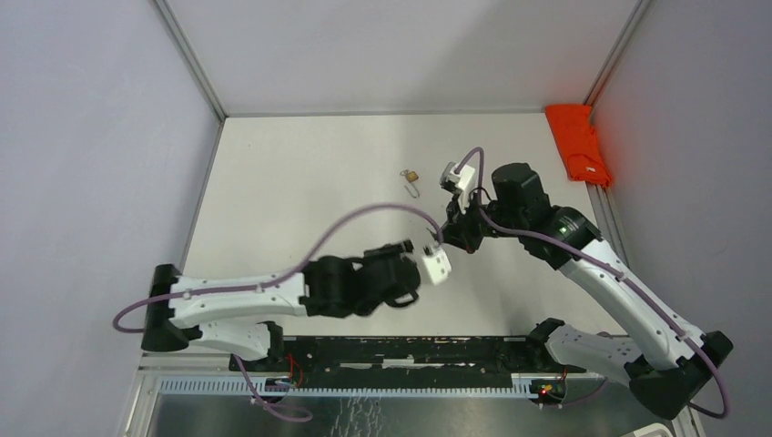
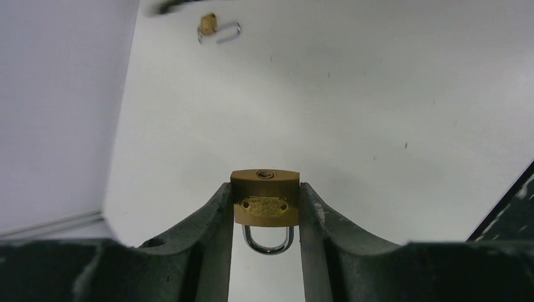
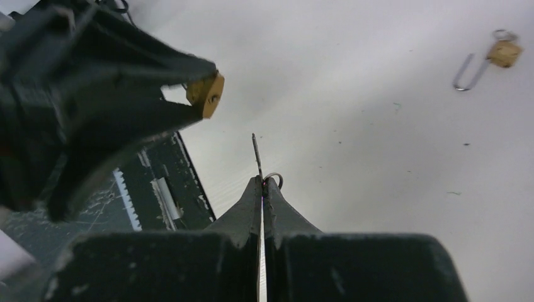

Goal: Unlock with the key

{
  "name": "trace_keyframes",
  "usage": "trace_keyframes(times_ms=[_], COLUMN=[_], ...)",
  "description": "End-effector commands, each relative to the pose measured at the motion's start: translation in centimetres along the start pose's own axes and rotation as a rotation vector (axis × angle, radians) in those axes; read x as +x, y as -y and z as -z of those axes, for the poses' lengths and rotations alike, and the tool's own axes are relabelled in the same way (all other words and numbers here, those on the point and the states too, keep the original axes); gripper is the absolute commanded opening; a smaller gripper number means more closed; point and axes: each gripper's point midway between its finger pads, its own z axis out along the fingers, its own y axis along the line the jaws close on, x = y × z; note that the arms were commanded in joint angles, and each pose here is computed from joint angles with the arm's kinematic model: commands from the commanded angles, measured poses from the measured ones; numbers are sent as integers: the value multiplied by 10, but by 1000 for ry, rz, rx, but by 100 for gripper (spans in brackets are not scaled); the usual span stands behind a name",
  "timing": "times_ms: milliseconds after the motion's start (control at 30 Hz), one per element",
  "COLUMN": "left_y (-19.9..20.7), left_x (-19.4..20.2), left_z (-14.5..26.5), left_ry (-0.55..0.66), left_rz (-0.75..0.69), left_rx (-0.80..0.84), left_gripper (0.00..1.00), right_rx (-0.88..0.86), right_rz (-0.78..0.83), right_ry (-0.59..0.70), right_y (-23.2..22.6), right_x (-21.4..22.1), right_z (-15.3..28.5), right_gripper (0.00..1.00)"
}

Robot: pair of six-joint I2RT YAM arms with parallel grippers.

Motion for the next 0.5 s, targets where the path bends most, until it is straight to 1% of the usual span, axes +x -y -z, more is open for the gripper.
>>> trace_keyframes(times_ms=[0, 67, 100, 200, 300, 367, 467], left_y=[0, 2, 2, -10, -24, -24, -14], left_x=[30, 25, 20, 9, 4, 2, -17], left_z=[6, 14, 21, 42, 60, 71, 93], left_ry=[-121, -70, -28, 77, 122, 155, 270], left_rz=[-309, -309, -302, -266, -252, -233, -132], left_rx=[-134, -142, -144, -168, -154, -76, 92], left_gripper=[2, 2, 2, 2, 2, 2, 2], right_rx=[-116, -170, -199, -307, -340, -353, -387], right_rz=[-42, -45, -73, -130, -144, -124, -85], right_ry=[0, 3, 11, -6, -18, -1, 31], right_y=[-12, -18, -22, -35, -38, -40, -46], right_x=[5, 9, 11, 25, 34, 28, 15], right_z=[-20, -24, -27, -38, -45, -43, -37], right_gripper=[0, 0, 0, 0, 0, 0, 0])
